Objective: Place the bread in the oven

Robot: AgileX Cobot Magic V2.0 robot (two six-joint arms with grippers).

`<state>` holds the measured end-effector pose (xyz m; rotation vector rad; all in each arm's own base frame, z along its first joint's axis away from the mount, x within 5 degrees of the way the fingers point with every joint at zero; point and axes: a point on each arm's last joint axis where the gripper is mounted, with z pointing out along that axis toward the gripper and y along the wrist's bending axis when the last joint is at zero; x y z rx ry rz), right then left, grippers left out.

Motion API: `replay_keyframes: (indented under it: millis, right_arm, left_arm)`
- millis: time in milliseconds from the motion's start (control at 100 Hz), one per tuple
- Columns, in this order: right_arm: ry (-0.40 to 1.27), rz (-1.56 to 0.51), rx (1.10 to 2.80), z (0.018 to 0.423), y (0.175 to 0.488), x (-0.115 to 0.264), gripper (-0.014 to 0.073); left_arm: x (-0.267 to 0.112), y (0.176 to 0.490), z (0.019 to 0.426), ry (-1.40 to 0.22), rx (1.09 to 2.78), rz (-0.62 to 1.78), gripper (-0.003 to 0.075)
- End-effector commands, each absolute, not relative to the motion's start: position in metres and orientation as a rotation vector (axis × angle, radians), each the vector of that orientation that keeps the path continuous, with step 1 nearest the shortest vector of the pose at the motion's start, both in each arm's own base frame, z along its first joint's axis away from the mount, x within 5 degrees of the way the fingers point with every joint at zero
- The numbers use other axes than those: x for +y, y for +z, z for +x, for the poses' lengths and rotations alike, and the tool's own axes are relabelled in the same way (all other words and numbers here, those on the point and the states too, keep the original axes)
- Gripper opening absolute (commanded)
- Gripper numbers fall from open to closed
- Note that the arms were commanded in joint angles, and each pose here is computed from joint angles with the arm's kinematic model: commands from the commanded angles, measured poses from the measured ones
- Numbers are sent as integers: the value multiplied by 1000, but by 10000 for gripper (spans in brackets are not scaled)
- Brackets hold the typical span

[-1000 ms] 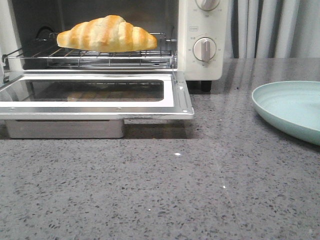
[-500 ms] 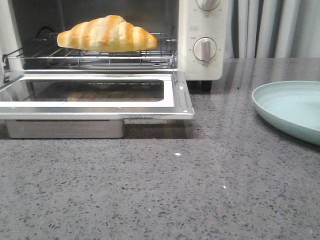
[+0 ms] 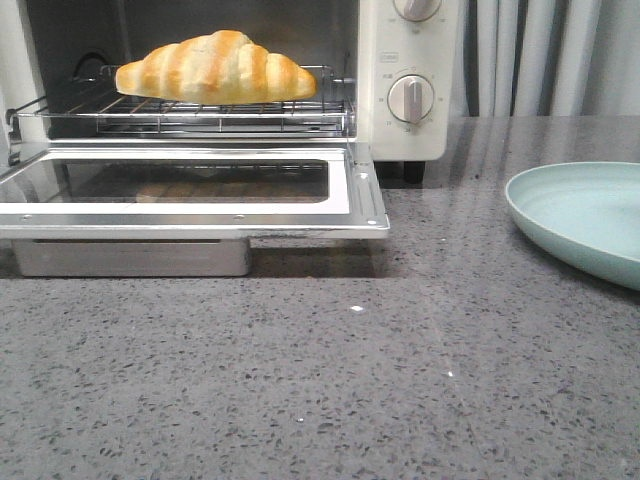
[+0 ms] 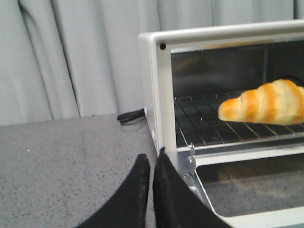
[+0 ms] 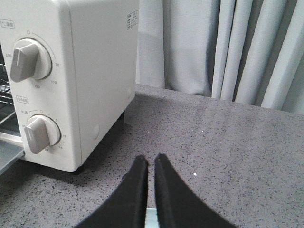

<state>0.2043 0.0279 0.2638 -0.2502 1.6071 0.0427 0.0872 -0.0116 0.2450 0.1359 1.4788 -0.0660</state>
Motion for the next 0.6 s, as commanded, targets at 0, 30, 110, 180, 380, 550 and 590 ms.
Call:
replay_keyframes:
  millis: [0,30,110,180,380,550,590]
  right_arm:
    - [48,-230,1481,204,282,27,15]
    - [48,-230,1481,204,282,27,15]
    - [48,-230,1479,204,283,27,15]
    - [49,-230,1474,204,283,27,15]
    - [49,-230,1470,204,283,27,15]
    - [49,-229,1468,204,283,27,15]
    - [49,-229,1468,204,283,27,15]
  left_arm:
    - [-10,265,81,-62,1336,107,-20]
    - [-9,266,79,-58,1322,102,-20]
    - [-7,268,77,-44,1303,90,-20]
    - [-6,269,74,-31,1284,79,-20]
    - [-3,275,61,3,1195,51,-20]
    - [-1,280,48,23,1111,37,-20]
    - [-1,281,45,24,1093,36,-20]
